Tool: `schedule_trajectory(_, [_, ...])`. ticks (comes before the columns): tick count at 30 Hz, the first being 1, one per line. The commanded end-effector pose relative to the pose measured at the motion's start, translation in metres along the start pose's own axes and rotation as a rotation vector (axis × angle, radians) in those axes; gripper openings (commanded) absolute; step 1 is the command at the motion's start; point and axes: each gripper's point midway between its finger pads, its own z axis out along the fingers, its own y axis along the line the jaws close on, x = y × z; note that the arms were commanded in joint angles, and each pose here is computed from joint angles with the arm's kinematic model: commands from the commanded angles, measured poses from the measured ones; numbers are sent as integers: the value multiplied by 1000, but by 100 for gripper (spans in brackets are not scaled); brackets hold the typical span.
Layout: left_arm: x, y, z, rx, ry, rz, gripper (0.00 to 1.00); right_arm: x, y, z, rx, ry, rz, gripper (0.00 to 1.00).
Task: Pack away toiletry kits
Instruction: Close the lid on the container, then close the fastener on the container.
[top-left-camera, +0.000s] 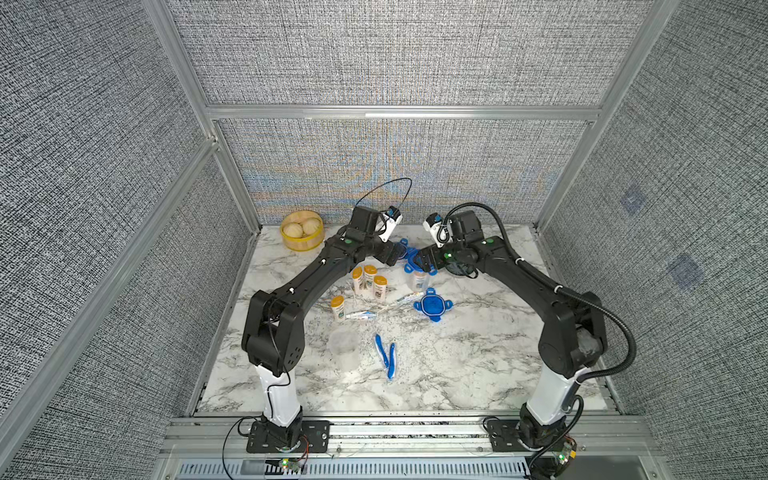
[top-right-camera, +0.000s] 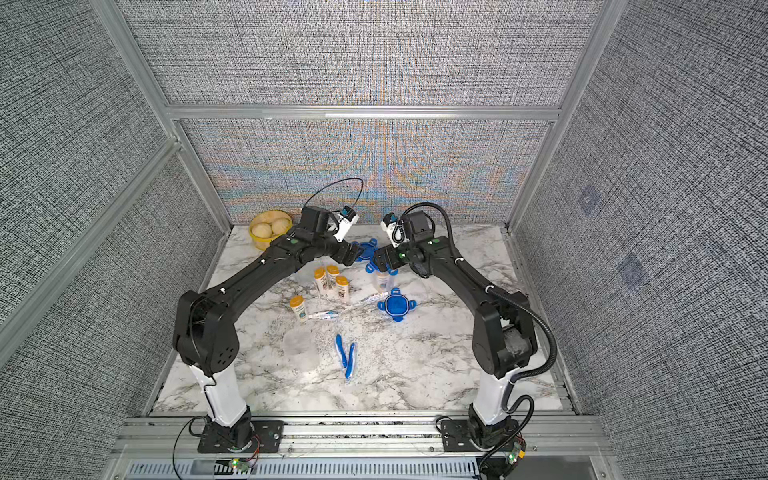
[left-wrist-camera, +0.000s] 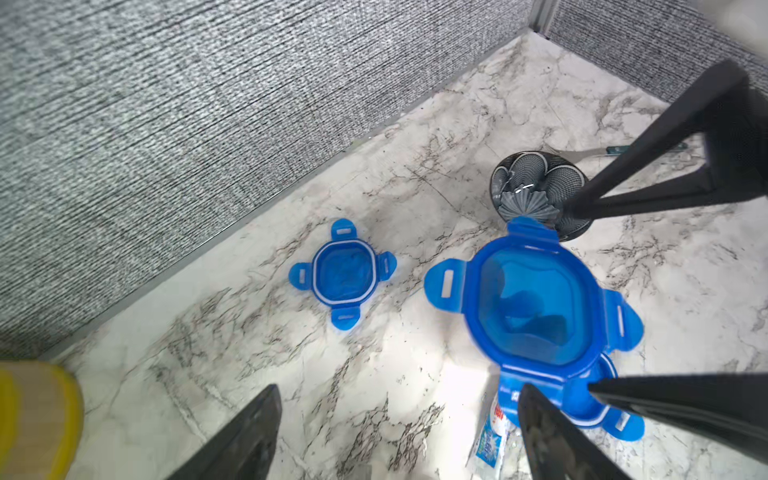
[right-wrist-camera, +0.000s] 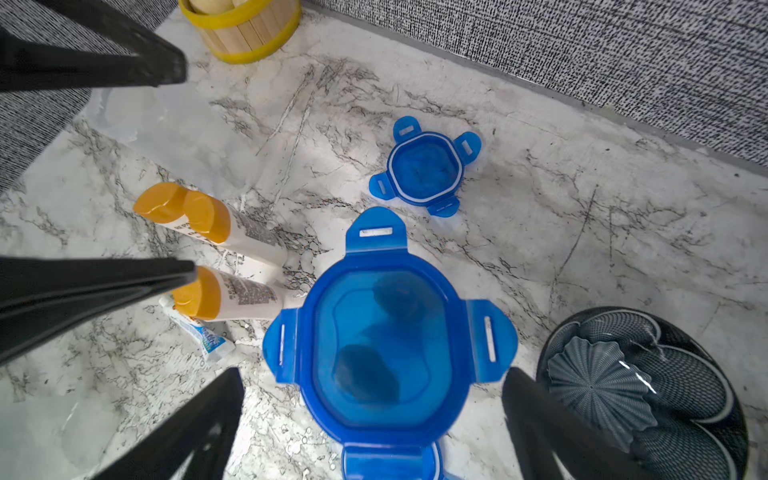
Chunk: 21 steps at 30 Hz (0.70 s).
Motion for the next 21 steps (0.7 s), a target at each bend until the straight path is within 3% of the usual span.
schedule_trajectory(1, [0, 6, -12, -31, -38, -59, 87, 10, -4, 5, 55, 75, -30, 99])
schedule_trajectory(11, [15, 5, -23, -37, -40, -80, 86, 14, -11, 18, 105, 142, -19, 99])
schedule_trajectory(21, [16, 5, -18, -22, -37, -86, 85, 6, 1, 21, 40, 112, 0, 99])
